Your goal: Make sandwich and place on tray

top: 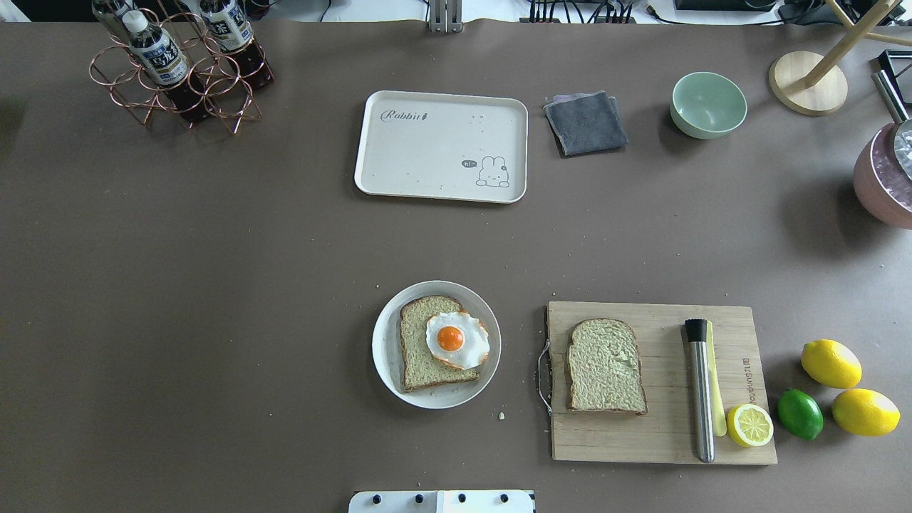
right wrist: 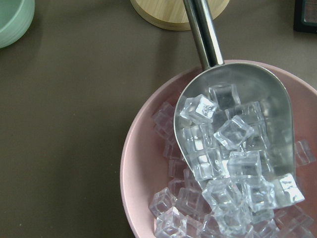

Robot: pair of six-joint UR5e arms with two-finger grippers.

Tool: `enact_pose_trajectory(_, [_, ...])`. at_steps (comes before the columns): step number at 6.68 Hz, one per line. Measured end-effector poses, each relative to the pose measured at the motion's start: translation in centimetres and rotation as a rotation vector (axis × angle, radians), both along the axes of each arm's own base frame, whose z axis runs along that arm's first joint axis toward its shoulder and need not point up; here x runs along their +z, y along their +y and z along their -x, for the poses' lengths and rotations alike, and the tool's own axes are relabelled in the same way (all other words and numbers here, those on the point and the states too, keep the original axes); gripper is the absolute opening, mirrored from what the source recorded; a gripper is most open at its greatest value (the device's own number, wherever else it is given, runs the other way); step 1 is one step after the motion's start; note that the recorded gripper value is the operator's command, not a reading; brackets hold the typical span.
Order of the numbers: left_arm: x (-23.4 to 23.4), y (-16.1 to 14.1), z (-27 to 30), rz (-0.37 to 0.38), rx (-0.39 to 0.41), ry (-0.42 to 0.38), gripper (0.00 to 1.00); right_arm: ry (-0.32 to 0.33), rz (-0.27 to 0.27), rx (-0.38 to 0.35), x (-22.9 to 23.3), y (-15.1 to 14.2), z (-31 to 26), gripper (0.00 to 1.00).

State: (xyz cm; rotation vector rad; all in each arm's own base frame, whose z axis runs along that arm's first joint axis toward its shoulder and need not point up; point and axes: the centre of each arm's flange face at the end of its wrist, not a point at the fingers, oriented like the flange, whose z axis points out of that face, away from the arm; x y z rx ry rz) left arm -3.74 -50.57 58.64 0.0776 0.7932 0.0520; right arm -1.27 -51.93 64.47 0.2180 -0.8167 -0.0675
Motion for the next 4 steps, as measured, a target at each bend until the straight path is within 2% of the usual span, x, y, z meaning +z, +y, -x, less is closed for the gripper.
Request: enact_pose_trajectory(4, [0.32, -0.49, -0.1, 0.004, 0.003, -0.001, 0.98, 0.018, 0.002, 0.004, 0.43, -0.11, -0.06, 1.0])
